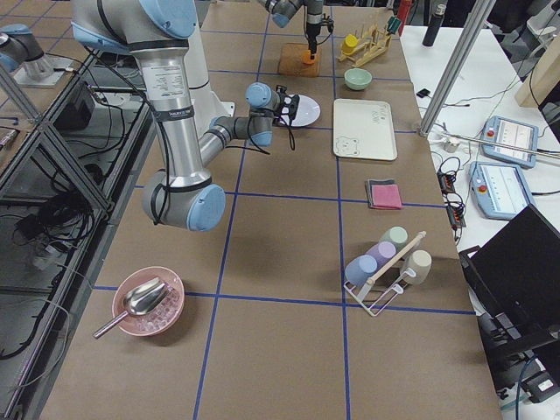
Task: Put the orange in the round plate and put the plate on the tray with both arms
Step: 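Reach left gripper to the orange while right gripper moves to plate rim, then grasp and lift the orange with left gripper while right gripper grips plate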
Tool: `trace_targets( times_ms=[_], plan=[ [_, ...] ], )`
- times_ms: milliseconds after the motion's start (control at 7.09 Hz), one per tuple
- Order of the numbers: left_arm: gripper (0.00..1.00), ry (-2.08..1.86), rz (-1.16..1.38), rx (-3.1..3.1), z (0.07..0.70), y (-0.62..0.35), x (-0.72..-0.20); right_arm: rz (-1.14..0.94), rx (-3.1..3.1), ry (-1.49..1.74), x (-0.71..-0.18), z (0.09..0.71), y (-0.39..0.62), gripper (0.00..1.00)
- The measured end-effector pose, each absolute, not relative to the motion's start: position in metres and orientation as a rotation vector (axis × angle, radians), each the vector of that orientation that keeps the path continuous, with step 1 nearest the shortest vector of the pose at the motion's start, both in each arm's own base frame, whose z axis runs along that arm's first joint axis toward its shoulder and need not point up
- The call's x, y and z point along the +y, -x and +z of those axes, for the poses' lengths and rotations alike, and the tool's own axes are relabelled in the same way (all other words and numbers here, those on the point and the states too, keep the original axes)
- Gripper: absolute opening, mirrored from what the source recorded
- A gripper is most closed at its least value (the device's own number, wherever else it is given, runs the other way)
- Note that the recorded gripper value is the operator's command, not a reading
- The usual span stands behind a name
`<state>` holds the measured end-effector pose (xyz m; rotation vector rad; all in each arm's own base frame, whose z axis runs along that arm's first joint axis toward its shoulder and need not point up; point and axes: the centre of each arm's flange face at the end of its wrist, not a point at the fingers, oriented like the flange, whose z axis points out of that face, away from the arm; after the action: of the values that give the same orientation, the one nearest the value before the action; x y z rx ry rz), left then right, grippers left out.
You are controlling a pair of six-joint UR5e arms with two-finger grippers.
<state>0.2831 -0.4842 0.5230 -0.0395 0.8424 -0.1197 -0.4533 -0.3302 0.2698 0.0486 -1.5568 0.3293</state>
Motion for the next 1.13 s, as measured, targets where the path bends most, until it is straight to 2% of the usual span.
trace_targets(
  times_ms=[141, 282, 564, 846, 1128],
  plan=[
    [0.7, 0.05, -0.123, 0.84, 0.525, -0.288, -0.482, 0.329, -1.557, -0.049, -0.33, 0.27, 0.453, 0.99],
    [0.61, 0.059, -0.132, 0.841, 0.525, -0.291, -0.481, 0.329, -1.556, -0.049, -0.33, 0.27, 0.453, 0.99],
    [0.62, 0.074, -0.159, 0.86, 0.507, -0.299, -0.484, 0.329, -1.554, -0.052, -0.332, 0.27, 0.458, 0.99],
    [0.63, 0.099, -0.226, 0.898, 0.431, -0.33, -0.509, 0.345, -1.548, -0.089, -0.348, 0.263, 0.486, 0.99],
    [0.63, 0.139, -0.275, 0.943, 0.355, -0.382, -0.507, 0.356, -1.515, -0.13, -0.368, 0.269, 0.508, 0.98]
  ],
)
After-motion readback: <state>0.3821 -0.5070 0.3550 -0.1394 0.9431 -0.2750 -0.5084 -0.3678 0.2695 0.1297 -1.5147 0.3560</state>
